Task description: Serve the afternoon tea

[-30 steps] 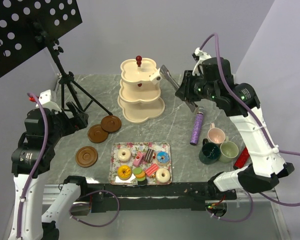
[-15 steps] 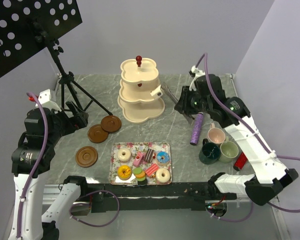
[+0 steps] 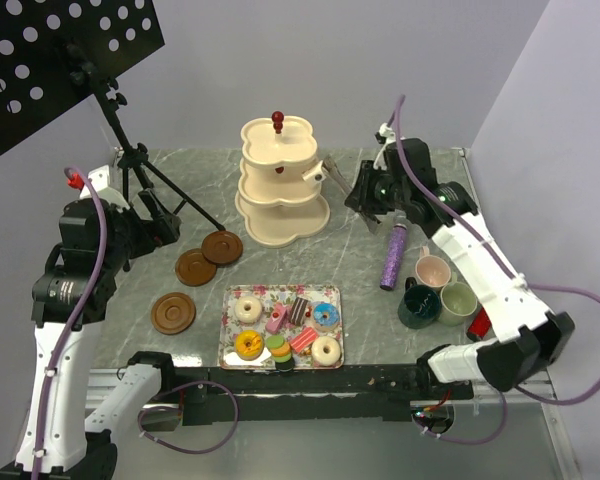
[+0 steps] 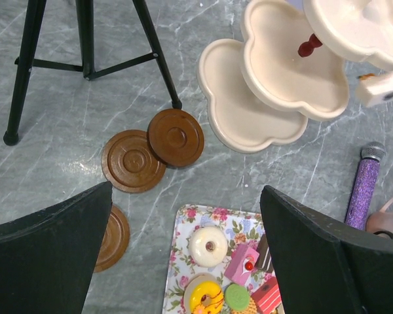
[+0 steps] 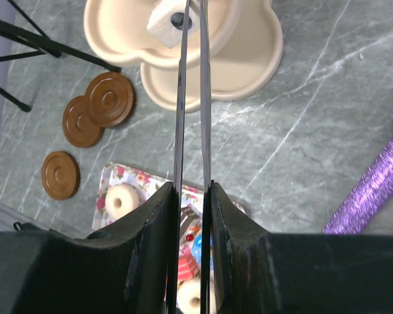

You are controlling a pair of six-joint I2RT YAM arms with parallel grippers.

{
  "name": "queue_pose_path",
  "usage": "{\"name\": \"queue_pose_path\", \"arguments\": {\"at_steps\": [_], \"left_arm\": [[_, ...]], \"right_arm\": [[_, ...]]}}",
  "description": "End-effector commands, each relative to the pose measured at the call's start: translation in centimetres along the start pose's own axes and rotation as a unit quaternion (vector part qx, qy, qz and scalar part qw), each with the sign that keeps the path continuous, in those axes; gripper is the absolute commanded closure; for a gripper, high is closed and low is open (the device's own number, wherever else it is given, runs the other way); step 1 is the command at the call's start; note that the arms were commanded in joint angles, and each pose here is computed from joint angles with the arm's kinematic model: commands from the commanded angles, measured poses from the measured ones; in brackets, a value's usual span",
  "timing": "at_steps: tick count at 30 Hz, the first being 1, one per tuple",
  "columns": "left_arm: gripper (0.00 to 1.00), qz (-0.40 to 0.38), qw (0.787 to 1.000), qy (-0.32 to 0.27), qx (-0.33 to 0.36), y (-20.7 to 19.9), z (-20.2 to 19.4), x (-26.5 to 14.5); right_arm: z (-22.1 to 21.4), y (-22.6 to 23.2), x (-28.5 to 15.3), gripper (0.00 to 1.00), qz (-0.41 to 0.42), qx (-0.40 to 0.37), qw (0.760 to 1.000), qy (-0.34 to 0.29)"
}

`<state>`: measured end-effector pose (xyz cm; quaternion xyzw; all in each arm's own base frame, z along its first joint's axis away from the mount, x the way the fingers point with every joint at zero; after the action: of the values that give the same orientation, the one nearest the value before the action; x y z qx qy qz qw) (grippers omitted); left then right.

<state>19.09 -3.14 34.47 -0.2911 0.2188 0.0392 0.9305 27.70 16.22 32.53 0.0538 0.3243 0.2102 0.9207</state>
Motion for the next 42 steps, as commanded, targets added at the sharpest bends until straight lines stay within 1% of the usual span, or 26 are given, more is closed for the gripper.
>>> {"name": "queue_pose_path", "arguments": {"at_steps": [1, 11, 17, 19, 22, 25, 27, 31, 37, 42], "left_arm": [[0.00, -0.021, 0.999, -0.040, 0.014, -1.2, 2.1, -0.9], [0.00, -0.021, 0.999, -0.048, 0.004, -1.3, 2.3, -1.1], [0.00, -0.021, 0.999, -0.041, 0.002, -1.2, 1.9, -0.8], [0.00, -0.020, 0.999, -0.041, 0.000, -1.1, 1.9, -0.8], [0.00, -0.021, 0.999, -0.039, -0.003, -1.1, 1.8, -0.7], [0.00, -0.025, 0.999, -0.037, -0.010, -1.2, 1.6, -0.5], [0.00, -0.029, 0.999, -0.036, -0.014, -1.3, 1.5, -0.4], [0.00, -0.030, 0.999, -0.036, -0.022, -1.2, 1.3, -0.2], [0.00, -0.031, 0.998, -0.034, -0.030, -1.1, 1.0, 0.0], [0.00, -0.026, 0.998, -0.038, -0.031, -1.0, 1.1, 0.1]], "right_arm": [[2.9, 0.9, 1.5, 0.72, 0.039, -0.019, 0.998, -0.044], [3.0, 1.4, 6.0, 0.72, 0.071, -0.040, 0.996, -0.034], [2.4, 1.1, 7.7, 0.70, 0.067, -0.050, 0.996, -0.019], [2.2, 1.0, 8.0, 0.67, 0.066, -0.053, 0.996, -0.016], [2.2, 0.7, 8.0, 0.59, 0.061, -0.056, 0.997, -0.012], [2.4, 0.8, 7.7, 0.48, 0.060, -0.060, 0.996, -0.016], [2.7, 0.8, 7.6, 0.45, 0.058, -0.063, 0.996, -0.018], [2.8, 0.7, 7.3, 0.44, 0.057, -0.069, 0.996, -0.018], [2.1, 0.4, 5.9, 0.48, 0.047, -0.079, 0.996, -0.020], [1.4, 0.3, 3.3, 0.50, 0.047, -0.092, 0.994, -0.031]]}}
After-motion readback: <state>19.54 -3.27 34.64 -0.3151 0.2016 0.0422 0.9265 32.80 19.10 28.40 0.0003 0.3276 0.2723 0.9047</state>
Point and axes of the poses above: each gripper's point midway between its finger pads, its own x axis out along the fingers, its own y axis along the line the jaws close on, z = x × y, the point moved 5 cm from there along -x, back along the fingers, and after that the axes turned 11 degrees about -x, right-handed, at the moved point
